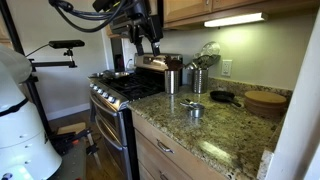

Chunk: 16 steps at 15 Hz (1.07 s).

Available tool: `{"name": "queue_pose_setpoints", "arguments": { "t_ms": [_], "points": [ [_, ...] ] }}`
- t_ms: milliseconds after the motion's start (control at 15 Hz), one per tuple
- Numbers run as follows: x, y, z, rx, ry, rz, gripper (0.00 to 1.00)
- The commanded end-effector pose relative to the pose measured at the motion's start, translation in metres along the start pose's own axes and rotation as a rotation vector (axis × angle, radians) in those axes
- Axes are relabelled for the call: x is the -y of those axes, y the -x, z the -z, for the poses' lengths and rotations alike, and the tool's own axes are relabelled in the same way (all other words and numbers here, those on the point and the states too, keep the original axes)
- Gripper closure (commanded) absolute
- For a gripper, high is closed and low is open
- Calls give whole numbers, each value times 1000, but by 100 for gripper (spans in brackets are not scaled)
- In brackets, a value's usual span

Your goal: Take the measuring cups and place them apart on the counter

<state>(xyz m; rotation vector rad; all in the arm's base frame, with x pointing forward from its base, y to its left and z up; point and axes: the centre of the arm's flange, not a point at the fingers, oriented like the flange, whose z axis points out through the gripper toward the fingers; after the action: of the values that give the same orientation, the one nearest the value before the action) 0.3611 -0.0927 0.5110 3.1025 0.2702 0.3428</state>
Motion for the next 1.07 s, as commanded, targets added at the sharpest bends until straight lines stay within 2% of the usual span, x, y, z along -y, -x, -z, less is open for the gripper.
{"name": "queue_pose_setpoints", "arguments": {
  "t_ms": [0, 400, 1000],
  "points": [
    [3, -17, -18, 4, -23, 3, 0],
    [15, -54, -61, 57, -27, -50, 0],
    [46, -143, -140, 173, 23, -33, 0]
  ]
}}
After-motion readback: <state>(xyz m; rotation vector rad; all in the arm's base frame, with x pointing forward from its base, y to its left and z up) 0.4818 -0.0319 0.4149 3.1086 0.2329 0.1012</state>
